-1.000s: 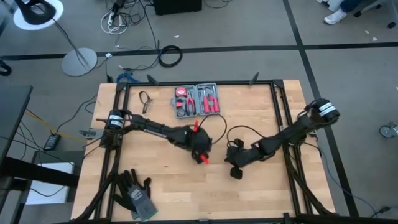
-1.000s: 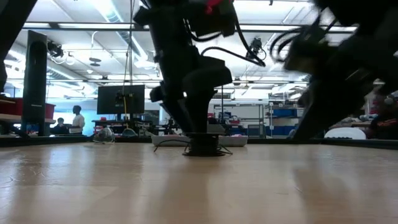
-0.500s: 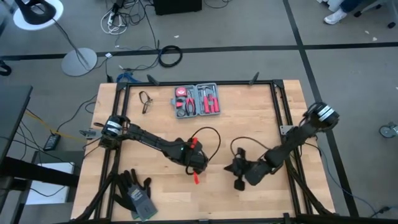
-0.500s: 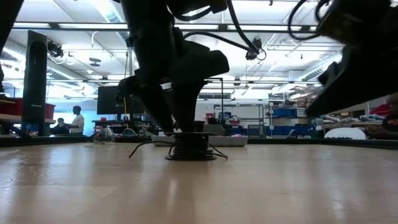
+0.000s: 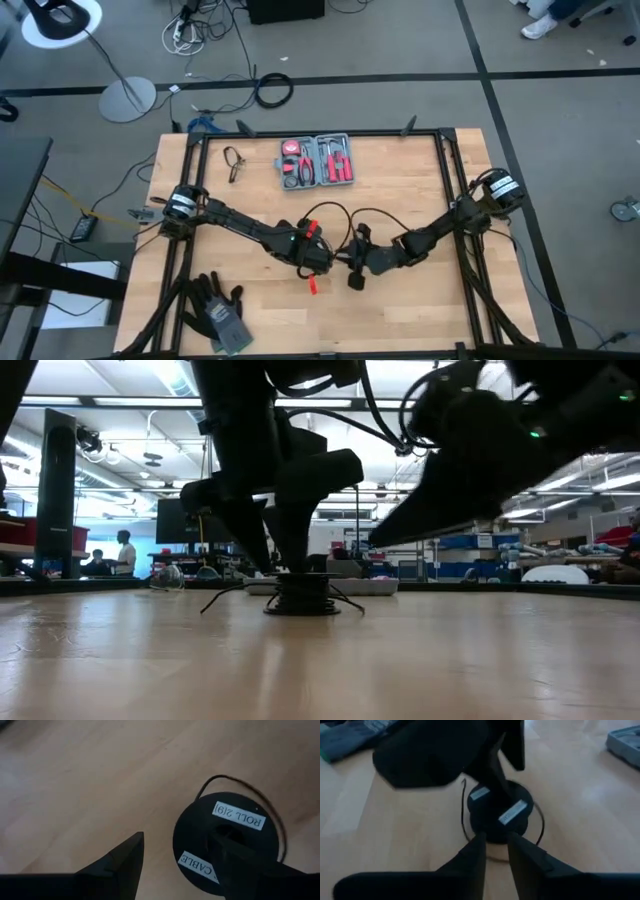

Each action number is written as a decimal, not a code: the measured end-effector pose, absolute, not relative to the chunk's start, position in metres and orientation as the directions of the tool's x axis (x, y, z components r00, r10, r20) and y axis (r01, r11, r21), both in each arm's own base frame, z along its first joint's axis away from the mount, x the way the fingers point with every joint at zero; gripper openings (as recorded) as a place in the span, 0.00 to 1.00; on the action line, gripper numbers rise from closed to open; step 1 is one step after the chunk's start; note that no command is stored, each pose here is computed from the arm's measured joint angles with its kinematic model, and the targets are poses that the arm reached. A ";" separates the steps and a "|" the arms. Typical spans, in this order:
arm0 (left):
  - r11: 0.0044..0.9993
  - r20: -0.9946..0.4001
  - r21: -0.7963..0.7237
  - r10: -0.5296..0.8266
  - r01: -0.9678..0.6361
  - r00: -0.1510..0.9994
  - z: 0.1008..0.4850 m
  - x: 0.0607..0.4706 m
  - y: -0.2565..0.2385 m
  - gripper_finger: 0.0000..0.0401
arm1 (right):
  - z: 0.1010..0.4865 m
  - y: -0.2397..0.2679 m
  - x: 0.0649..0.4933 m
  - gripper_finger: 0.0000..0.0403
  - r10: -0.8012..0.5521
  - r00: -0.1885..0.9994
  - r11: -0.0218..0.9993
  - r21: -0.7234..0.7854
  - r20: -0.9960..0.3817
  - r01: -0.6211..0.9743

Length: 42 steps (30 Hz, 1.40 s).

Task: Coil cords
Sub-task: Uncoil the black wire from the black spool

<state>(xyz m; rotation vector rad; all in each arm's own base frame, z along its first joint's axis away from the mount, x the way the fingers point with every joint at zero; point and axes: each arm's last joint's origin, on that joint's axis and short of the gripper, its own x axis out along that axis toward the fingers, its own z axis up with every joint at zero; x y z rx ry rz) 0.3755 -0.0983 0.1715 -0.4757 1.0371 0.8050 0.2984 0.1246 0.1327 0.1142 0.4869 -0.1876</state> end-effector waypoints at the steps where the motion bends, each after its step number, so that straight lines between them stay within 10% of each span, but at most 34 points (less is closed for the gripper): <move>1: 0.627 -0.895 0.025 0.361 -0.779 0.262 0.171 0.375 -0.098 0.55 | 0.134 0.122 0.301 0.22 -0.146 0.868 0.977 0.069 -0.474 0.202; 20: 0.576 -0.889 0.149 0.434 -0.804 0.146 0.158 0.335 -0.119 0.55 | 0.134 0.100 0.311 0.36 -0.074 0.853 0.990 0.068 -0.516 0.127; 42: 0.515 -0.881 -0.257 0.223 -0.818 0.417 0.146 0.263 -0.081 0.55 | 0.143 0.072 0.372 0.36 -0.002 0.891 1.000 -0.023 -0.454 -0.010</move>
